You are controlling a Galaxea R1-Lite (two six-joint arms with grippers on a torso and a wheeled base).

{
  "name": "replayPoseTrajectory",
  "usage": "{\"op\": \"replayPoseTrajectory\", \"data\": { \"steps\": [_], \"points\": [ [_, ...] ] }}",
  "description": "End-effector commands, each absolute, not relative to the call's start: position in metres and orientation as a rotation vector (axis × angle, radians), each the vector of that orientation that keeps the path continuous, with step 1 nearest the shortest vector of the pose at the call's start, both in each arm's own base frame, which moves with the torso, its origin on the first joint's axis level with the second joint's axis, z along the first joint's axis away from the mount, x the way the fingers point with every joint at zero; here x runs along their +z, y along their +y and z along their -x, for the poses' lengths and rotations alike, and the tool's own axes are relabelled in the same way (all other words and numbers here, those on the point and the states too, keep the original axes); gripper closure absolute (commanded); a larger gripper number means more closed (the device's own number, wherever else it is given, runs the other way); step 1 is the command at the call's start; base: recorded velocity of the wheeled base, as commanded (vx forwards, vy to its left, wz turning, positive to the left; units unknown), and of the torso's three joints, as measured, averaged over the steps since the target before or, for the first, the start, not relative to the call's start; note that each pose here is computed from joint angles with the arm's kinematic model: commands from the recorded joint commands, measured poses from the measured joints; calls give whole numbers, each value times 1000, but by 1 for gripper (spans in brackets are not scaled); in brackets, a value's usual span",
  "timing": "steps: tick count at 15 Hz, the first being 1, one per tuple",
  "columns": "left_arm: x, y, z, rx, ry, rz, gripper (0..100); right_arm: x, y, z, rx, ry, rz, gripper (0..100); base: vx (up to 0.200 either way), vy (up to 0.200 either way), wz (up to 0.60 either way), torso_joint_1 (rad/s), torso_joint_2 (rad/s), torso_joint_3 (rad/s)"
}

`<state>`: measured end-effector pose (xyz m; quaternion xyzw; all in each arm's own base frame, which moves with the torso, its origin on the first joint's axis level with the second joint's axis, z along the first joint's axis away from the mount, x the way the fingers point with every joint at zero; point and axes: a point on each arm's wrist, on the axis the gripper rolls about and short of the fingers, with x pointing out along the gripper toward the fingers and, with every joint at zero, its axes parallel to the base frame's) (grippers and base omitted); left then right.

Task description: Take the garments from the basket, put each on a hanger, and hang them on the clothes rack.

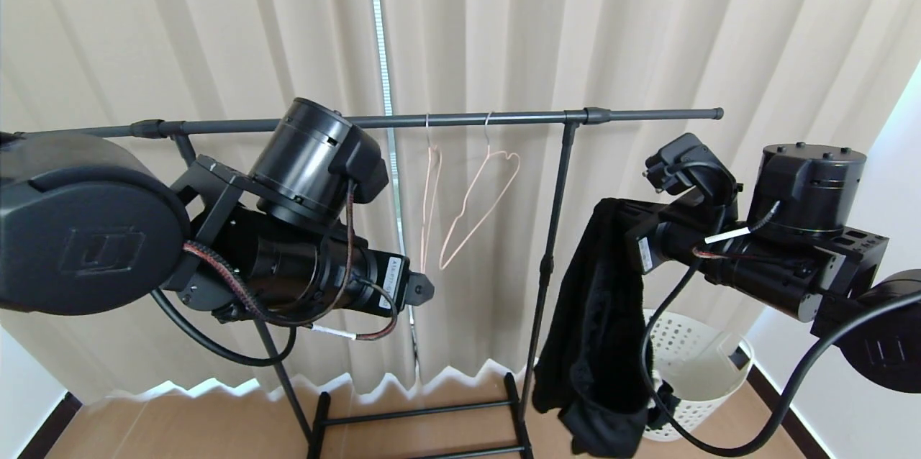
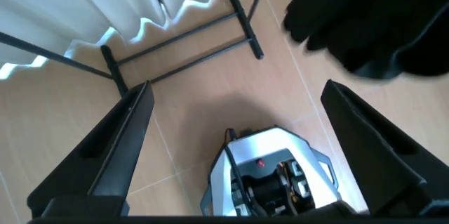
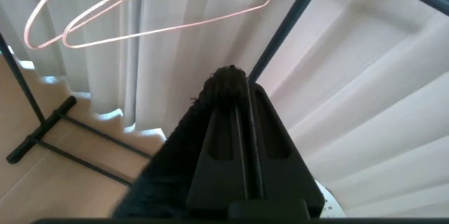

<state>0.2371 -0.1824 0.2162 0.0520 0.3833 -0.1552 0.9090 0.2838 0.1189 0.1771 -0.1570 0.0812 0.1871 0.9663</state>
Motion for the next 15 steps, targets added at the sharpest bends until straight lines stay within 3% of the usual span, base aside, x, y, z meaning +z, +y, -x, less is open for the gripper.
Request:
{"op": "replayPoseTrajectory", "data": {
  "steps": [1,9,15],
  "points": [
    [217,-177,-241,-297,785,-99,0,179,116,-281,373,159,316,100,0,0,0,0,0,0],
    [221,-168,-243,-279,756,-75,0,187,113,-272,372,136,313,100,0,0,0,0,0,0],
    [211,-164,-262,-262,747,-116,0,184,114,-275,372,147,315,100,0,0,0,0,0,0]
  ]
}}
